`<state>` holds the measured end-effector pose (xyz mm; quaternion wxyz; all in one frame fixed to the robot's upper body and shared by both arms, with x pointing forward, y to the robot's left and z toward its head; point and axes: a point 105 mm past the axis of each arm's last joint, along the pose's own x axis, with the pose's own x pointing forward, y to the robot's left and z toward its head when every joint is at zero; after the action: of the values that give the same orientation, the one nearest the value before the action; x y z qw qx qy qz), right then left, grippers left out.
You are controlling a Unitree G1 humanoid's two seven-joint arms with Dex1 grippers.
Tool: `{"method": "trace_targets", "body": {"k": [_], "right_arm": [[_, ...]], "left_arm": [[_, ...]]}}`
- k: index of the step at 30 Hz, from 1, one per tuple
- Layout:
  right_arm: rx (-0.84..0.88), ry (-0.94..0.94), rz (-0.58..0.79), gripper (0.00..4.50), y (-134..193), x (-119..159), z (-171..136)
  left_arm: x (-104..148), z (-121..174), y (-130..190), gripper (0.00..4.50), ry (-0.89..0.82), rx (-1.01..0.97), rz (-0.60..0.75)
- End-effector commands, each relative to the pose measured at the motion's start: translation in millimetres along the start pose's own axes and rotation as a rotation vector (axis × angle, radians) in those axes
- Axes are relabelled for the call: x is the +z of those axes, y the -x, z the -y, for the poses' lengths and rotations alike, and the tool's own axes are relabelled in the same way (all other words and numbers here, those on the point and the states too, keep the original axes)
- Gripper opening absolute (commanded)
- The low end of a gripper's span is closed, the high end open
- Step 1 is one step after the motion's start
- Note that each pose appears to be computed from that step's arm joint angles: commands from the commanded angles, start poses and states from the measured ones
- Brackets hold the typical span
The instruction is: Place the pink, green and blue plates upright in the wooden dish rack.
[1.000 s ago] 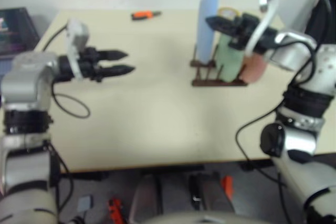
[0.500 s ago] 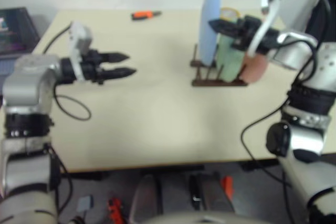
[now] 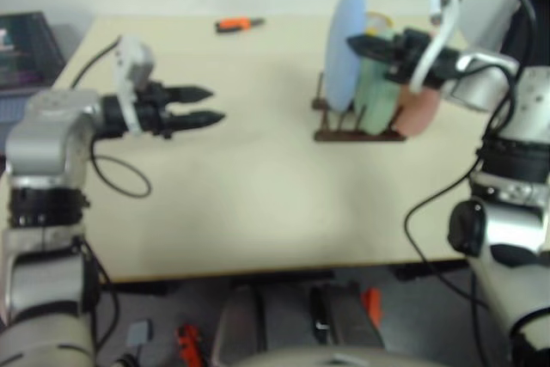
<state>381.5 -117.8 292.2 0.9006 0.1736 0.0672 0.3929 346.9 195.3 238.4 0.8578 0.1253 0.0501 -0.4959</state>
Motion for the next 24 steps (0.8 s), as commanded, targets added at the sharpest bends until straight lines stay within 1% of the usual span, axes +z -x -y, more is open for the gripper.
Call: {"method": "trace_targets", "body": {"k": [1,2,13,21,24], "right_arm": [[0.025,0.064,0.048,1.70,4,18,-8],[0.026,0.066,0.048,2.03,4,18,-8],[0.022,0.111,0.064,2.03,5,22,-11],[-0.071,0.297,0.044,2.03,8,25,-4],[-0.103,0.365,0.054,2.03,10,30,-3]], "left_arm": [[11,4,1,3.01,-0.033,-0.009,0.031],[11,4,1,3.01,-0.032,-0.009,0.032],[10,5,-1,3.01,-0.029,-0.006,0.030],[10,4,-2,3.01,-0.031,-0.005,0.027],[11,3,-2,3.01,-0.032,-0.005,0.030]]}}
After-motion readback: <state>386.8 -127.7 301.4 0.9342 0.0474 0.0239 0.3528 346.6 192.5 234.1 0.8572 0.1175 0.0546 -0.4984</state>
